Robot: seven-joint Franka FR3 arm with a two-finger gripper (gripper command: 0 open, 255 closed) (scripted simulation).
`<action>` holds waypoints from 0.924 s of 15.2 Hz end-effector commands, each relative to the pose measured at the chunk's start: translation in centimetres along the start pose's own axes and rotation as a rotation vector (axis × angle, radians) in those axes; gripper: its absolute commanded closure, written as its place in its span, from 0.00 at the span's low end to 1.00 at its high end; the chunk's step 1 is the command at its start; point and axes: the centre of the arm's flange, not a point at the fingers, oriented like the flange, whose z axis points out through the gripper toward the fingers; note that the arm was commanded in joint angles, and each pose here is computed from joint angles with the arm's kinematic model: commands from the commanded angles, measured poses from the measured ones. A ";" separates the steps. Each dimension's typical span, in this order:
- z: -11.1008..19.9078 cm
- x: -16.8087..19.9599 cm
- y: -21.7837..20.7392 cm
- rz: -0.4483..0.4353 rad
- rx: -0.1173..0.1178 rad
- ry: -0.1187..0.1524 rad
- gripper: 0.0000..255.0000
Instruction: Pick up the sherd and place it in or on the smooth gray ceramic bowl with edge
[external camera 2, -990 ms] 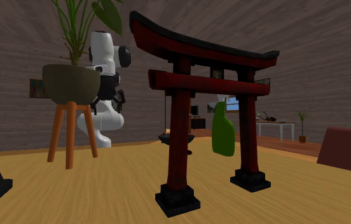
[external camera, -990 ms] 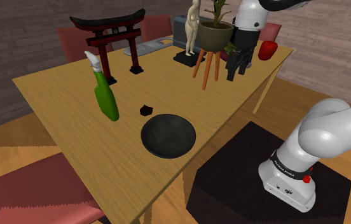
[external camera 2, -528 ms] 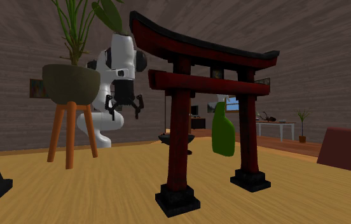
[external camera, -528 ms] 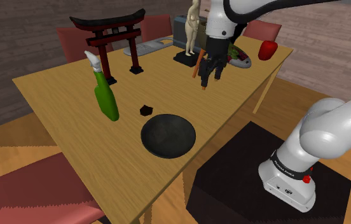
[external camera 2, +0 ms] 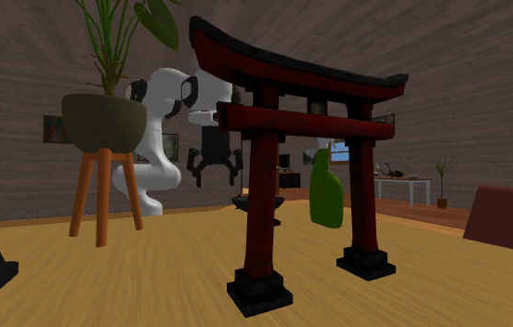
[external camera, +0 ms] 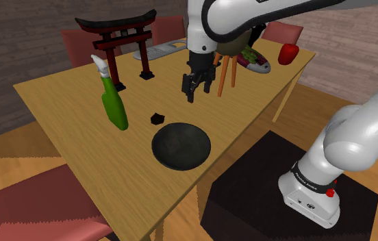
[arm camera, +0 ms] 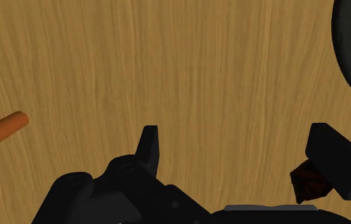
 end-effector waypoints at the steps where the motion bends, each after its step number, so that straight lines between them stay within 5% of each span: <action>1: 0.6 1.6 -2.2 -0.007 -0.007 0.004 0.00; 11: 4.2 9.5 -12.5 -0.042 -0.048 0.023 0.00; 14: 5.3 9.7 -12.6 -0.043 -0.049 0.024 0.00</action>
